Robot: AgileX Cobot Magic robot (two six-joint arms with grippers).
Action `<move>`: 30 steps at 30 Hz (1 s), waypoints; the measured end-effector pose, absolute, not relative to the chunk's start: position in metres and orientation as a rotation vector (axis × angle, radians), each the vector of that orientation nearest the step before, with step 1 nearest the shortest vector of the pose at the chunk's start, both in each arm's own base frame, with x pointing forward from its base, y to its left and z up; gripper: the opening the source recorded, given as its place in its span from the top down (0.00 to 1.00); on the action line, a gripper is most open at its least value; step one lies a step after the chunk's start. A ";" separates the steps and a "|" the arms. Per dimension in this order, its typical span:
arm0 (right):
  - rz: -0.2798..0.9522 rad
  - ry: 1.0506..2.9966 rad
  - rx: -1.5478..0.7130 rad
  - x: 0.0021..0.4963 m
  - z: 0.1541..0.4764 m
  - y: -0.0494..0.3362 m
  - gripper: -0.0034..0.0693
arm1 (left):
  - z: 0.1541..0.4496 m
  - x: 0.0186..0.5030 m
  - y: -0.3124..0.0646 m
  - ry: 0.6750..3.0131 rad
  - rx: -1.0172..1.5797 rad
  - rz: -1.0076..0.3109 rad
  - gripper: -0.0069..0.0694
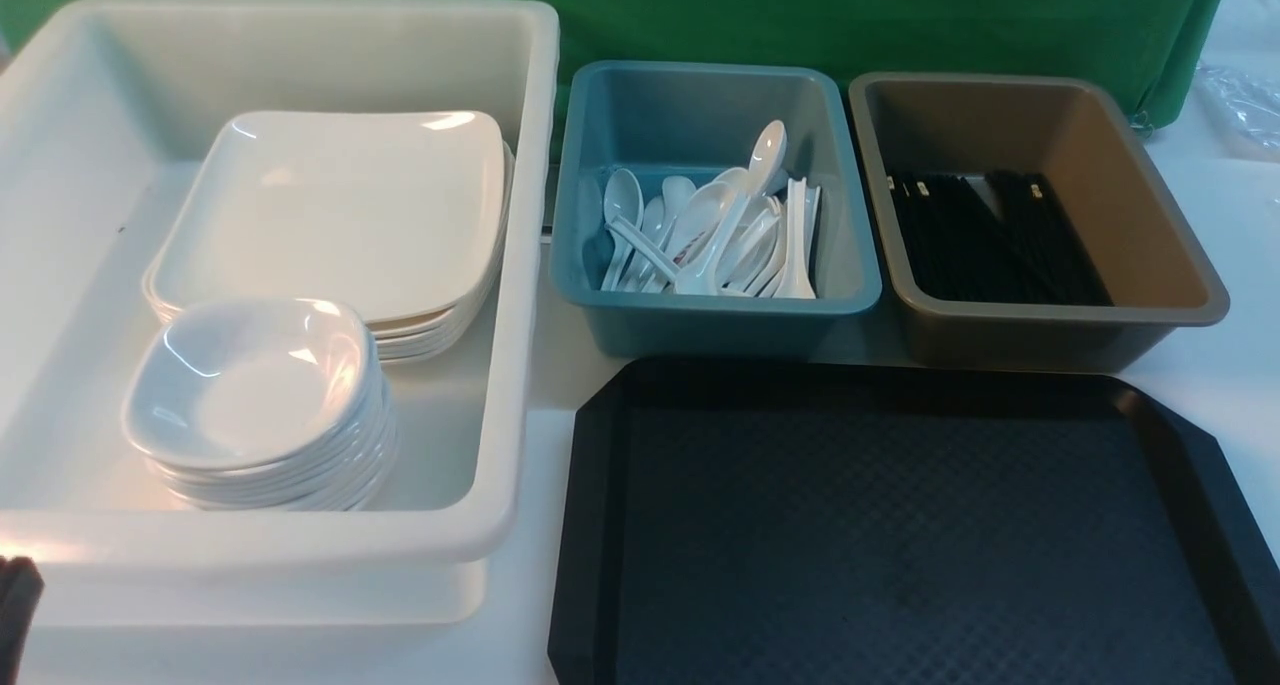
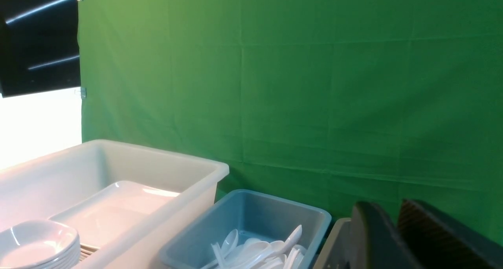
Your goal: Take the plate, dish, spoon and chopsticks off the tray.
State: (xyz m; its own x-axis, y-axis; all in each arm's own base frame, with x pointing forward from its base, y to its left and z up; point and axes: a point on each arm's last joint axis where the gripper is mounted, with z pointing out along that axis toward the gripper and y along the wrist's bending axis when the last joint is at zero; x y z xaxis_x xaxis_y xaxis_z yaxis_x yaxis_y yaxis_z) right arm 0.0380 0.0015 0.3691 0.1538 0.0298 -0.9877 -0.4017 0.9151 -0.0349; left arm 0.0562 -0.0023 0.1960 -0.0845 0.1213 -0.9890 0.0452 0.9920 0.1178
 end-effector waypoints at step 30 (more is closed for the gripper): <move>0.316 1.388 -0.321 0.038 0.369 0.001 0.65 | 0.192 0.056 -0.004 1.695 0.163 0.049 0.89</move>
State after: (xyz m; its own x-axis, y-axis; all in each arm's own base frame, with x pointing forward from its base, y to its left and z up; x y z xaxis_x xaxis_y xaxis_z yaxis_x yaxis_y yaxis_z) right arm 0.0380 0.0015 0.3691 0.1542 0.0292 -0.9876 -0.4013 0.9152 -0.0356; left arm 0.0557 -0.0039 0.1922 -0.1215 0.1364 -0.9832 0.0792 0.9887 0.1273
